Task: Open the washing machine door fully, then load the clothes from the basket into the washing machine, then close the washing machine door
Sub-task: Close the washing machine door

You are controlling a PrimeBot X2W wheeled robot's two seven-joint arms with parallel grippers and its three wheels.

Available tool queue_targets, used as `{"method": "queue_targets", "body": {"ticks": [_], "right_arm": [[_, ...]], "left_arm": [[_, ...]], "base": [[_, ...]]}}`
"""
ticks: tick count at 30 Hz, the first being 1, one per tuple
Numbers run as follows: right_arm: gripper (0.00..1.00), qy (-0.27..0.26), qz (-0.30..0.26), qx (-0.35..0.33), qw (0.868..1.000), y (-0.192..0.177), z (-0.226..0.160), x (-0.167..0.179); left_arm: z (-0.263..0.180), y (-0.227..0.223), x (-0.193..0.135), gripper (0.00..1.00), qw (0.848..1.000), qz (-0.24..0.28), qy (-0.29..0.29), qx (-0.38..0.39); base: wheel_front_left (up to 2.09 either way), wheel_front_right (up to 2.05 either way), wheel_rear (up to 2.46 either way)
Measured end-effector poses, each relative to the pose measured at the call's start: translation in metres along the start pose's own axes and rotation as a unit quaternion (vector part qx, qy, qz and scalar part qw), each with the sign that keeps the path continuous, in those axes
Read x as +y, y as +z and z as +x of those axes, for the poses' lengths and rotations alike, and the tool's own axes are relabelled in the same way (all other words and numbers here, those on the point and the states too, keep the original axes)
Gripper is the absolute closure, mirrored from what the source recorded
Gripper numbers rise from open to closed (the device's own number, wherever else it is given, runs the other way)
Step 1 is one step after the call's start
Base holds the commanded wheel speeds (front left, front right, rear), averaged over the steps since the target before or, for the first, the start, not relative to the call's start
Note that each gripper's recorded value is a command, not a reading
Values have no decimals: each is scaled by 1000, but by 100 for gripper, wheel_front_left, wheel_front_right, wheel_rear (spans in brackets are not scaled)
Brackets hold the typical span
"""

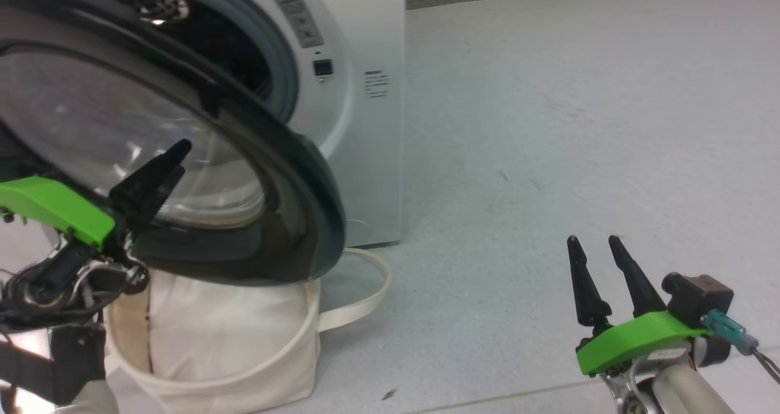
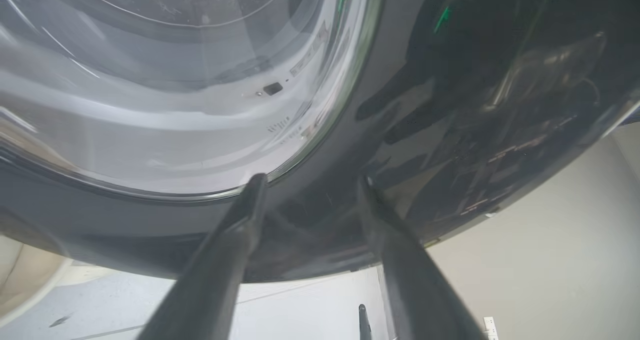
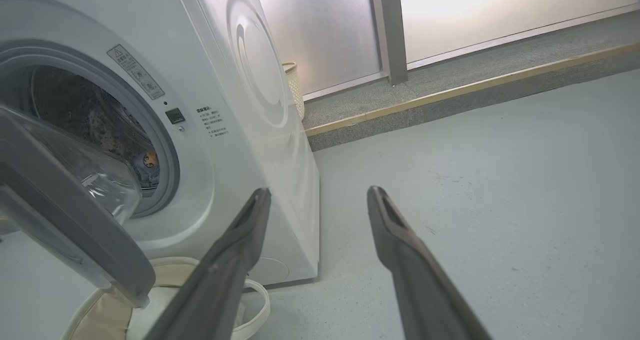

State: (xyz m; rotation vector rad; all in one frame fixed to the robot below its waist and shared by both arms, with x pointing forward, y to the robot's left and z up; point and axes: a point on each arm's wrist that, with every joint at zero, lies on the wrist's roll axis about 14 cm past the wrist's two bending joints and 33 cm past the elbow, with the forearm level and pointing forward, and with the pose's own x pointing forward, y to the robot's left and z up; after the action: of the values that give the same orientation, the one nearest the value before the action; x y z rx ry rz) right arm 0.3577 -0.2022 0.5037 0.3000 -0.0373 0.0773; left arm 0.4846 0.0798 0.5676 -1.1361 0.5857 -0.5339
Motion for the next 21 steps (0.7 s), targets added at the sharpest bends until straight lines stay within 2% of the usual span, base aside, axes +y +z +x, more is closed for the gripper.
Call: {"method": "queue_targets", "body": {"ticks": [4, 7, 13, 17, 21], "right_arm": [[0, 21, 2, 6, 1000, -5, 10, 13], [0, 37, 4, 10, 999, -8, 17, 23], [0, 68, 7, 13, 998, -11, 28, 42], [0, 84, 6, 12, 996, -10, 32, 53], [0, 95, 6, 11, 995, -9, 35, 60]], "left_arm": [[-13, 4, 4, 0, 1000, 18, 9, -9], [-27, 9, 15, 0, 996, 83, 36, -21], [-58, 24, 34, 0, 978, 165, 81, -96], [-79, 36, 30, 0, 958, 225, 94, -151], [-107, 53, 37, 0, 917, 310, 129, -217]], "base": [[0, 0, 0], [0, 0, 0], [0, 0, 0], [0, 0, 0], [0, 0, 0]]}}
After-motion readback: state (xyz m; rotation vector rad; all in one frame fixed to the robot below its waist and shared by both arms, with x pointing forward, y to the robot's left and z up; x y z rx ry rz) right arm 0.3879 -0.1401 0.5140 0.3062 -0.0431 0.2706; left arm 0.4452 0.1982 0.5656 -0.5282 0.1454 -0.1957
